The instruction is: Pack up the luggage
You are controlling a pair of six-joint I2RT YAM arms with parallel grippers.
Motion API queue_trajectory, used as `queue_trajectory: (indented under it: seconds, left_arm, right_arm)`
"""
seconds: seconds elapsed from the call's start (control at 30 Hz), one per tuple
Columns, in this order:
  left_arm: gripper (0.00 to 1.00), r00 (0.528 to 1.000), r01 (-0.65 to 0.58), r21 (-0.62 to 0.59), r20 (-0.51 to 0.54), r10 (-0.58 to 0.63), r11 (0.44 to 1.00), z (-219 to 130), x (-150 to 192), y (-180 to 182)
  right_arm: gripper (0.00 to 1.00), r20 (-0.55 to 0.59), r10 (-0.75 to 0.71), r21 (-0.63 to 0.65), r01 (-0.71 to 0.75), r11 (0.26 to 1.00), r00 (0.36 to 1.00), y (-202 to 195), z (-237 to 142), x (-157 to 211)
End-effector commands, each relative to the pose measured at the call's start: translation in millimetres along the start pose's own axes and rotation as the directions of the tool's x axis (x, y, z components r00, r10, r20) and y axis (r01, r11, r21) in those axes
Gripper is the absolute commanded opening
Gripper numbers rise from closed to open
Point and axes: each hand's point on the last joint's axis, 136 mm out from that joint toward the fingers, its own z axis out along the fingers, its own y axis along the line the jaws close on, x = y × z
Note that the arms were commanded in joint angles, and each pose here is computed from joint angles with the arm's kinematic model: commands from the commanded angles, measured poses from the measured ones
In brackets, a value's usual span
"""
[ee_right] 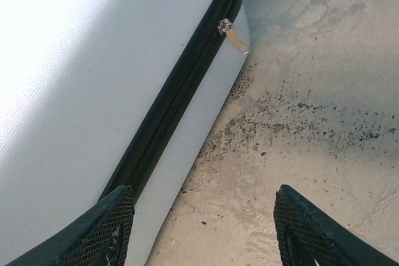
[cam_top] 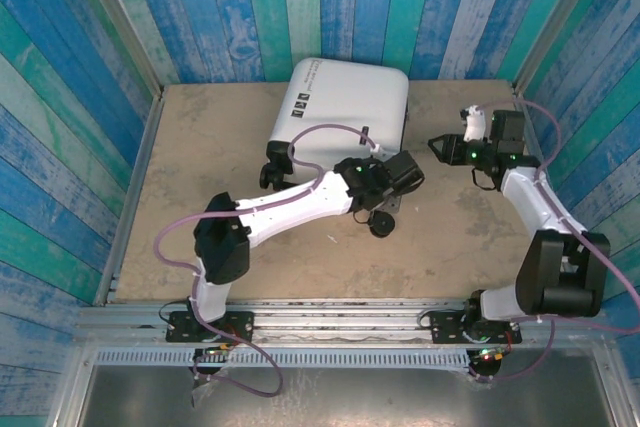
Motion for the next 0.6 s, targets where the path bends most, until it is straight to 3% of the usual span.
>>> queue_trajectory:
  seconds: [0.0,0.23,0.57]
  left_arm:
    - [0.00,0.988,-0.145,0.036,-0.049,0.147,0.989,-11,26,16]
    - [0.00,0.968,-0.240,-0.023,-0.086,0.237,0.970,-61,63,80]
    - [0.00,0.988,-0.152,-0.043,-0.038,0.150,0.987,-106,85,138]
  right_arm:
    - [0.61,0.097,-0.153,-0.020,0.156,0.988,0.983,23,-10,-15]
    - [0.63,0.071,-0.329,-0.044,0.333,0.942,0.942,77,-5,18]
    - [0.62,-0.068,-0.353,-0.056,0.350,0.935,0.933,75,22,75]
